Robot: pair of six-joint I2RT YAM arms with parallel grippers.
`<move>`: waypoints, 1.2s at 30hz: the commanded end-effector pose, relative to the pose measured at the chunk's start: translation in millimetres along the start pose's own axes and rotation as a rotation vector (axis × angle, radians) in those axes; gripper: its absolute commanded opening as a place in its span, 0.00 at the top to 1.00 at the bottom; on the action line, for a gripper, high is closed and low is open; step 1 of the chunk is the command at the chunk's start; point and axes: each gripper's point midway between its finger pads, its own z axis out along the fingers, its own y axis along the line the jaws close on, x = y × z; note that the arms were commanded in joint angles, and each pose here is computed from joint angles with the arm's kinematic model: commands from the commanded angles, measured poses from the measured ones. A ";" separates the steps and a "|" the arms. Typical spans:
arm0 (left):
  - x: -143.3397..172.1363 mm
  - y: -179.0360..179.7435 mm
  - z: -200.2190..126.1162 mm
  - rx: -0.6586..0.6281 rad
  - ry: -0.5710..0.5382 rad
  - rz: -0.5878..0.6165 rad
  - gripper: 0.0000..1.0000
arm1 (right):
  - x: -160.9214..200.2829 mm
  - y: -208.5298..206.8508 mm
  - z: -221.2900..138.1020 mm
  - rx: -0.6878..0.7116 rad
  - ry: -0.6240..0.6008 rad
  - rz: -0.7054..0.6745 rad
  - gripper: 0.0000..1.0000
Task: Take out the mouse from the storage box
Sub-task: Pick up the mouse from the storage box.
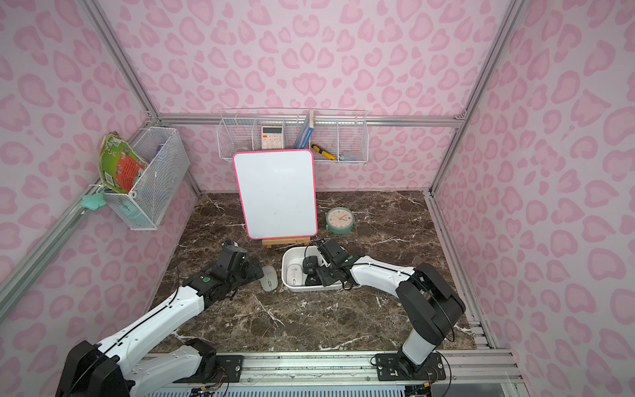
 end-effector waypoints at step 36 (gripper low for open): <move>5.7 -18.8 0.1 0.080 0.070 0.005 0.01 | -24.6 -5.6 -23.3 -0.002 -0.093 0.104 0.46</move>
